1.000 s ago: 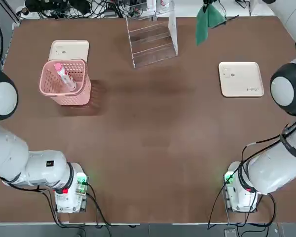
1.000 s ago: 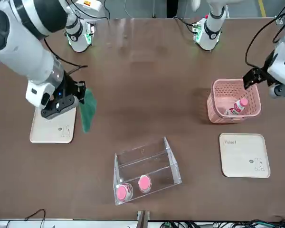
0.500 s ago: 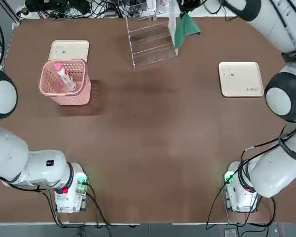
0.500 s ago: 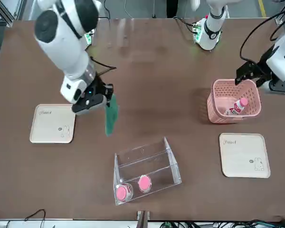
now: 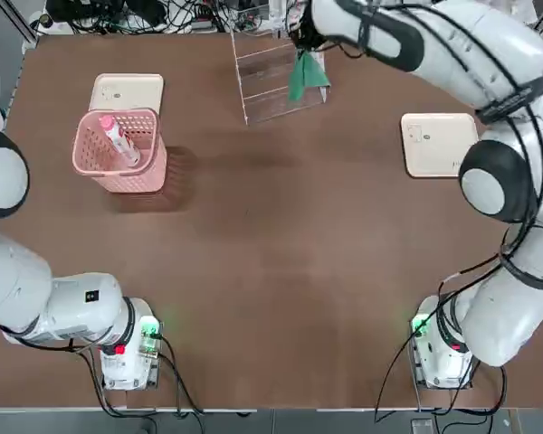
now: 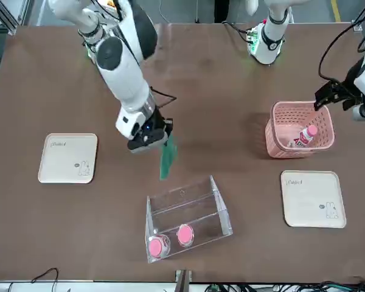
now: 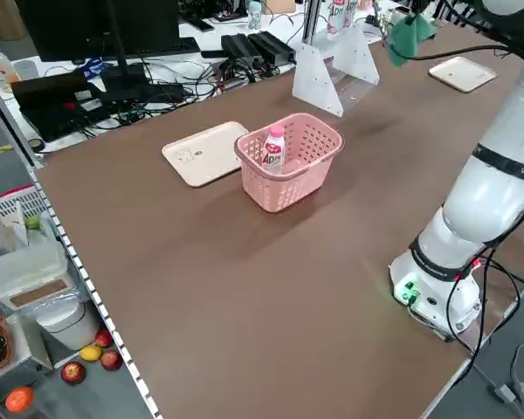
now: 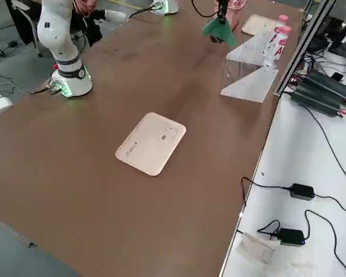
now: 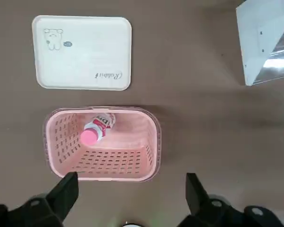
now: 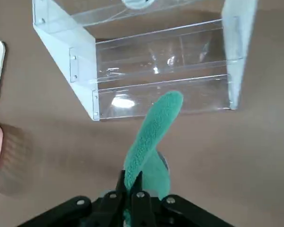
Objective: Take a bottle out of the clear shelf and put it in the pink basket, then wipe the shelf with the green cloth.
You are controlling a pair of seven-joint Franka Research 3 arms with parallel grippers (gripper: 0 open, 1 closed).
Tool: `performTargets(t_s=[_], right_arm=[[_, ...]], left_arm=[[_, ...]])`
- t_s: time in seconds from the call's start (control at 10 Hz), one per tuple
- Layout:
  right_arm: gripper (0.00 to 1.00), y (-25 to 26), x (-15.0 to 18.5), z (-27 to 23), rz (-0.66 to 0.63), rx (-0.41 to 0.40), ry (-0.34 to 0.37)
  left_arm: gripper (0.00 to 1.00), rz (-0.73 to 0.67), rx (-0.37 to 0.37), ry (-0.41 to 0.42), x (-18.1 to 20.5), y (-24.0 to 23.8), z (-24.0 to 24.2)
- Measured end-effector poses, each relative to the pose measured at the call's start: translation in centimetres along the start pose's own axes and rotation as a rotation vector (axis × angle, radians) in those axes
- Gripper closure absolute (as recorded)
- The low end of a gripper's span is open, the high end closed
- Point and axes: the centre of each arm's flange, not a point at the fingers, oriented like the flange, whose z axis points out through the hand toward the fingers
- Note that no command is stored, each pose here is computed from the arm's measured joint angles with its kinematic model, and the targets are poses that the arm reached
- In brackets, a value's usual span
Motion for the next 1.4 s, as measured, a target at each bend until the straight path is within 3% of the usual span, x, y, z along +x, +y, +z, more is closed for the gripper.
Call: performTargets(t_s=[0.3,0.6,0.9,1.4], right_arm=[[0.95,-1.0,0.0,5.6,-0.008,0.006,0.028],[0.95,-1.9,2.3,5.3,0.002,0.052,0.155],[0.95,-0.3,4.8,4.1,0.015,0.055,0.27],[0.95,0.4,6.5,7.5,0.015,0.05,0.323]], left_arm=[[0.0,-0.019,0.008,0.002,0.0,-0.8,-0.1],[0.0,-0.025,0.015,-0.003,-0.1,0.1,0.0],[0.0,-0.088,0.017,-0.018,0.0,-2.7,0.3],[0.0,-0.056,0.011,-0.018,-0.1,-1.1,0.3]])
